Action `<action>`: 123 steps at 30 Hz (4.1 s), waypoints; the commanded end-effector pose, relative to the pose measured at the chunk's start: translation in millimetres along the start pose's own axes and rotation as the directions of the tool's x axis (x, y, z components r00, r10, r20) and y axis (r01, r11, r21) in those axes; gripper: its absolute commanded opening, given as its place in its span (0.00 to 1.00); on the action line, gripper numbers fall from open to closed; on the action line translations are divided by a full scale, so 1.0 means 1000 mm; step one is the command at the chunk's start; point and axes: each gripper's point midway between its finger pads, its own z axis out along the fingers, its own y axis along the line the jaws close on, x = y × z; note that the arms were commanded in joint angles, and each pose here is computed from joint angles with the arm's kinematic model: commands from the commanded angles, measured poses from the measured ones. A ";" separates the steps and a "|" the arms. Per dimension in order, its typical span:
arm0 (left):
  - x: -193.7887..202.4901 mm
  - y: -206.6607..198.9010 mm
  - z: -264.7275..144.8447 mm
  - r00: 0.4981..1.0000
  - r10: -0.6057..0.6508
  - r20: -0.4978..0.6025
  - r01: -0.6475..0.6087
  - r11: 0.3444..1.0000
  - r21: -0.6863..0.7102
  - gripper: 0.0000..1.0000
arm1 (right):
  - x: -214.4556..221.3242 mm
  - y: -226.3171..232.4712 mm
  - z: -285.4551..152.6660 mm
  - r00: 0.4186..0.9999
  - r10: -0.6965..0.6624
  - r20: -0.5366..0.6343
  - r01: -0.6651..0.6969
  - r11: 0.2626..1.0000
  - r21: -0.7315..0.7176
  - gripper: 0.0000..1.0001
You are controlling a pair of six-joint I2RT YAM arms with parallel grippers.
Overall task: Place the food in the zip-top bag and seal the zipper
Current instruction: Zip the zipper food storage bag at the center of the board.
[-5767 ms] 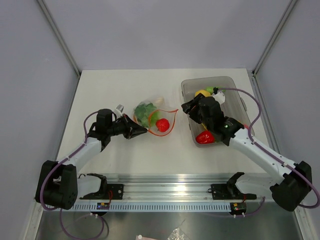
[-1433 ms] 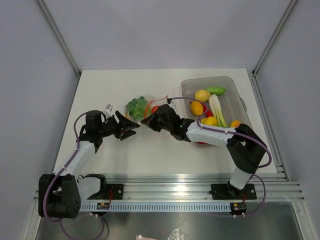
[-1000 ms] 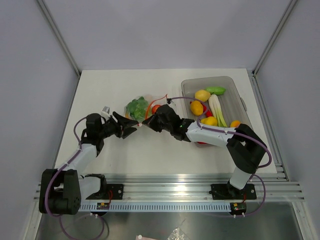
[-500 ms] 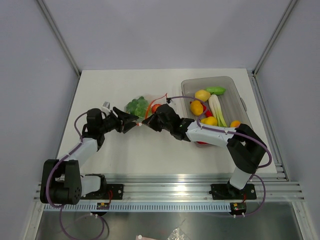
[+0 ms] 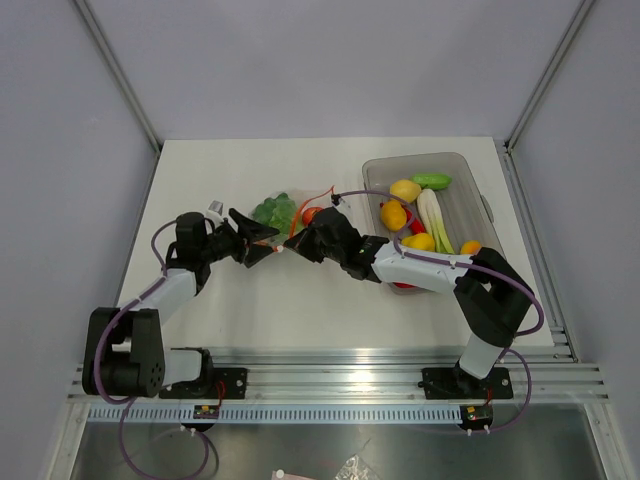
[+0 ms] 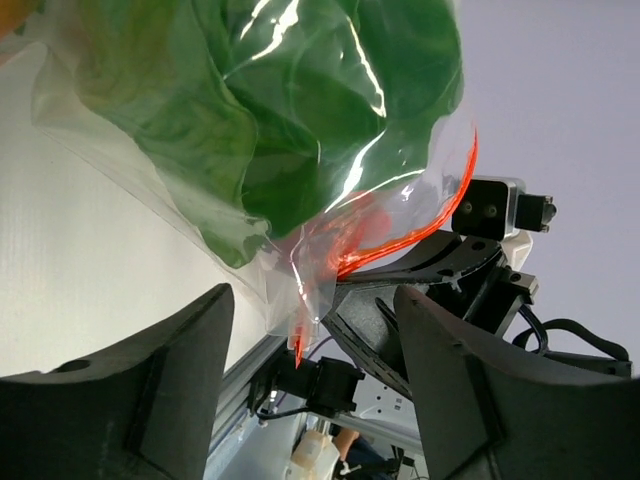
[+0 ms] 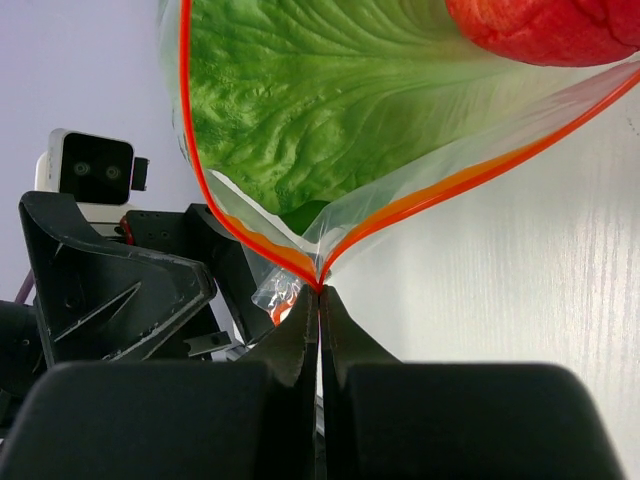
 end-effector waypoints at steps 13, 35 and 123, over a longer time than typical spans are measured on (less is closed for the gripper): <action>0.005 -0.020 -0.007 1.000 -0.025 0.007 0.024 0.999 0.032 0.60 | -0.027 0.050 -0.031 0.996 -0.044 0.079 0.054 0.990 -0.130 0.00; -0.007 -0.024 0.003 0.996 -0.062 0.069 0.060 0.998 0.031 0.40 | -0.025 0.053 -0.037 0.995 -0.073 0.066 0.082 0.986 -0.143 0.00; 0.007 -0.011 0.007 0.998 -0.062 0.024 0.061 0.998 0.028 0.47 | 0.001 0.021 -0.013 0.990 0.040 -0.136 -0.059 0.988 -0.141 0.00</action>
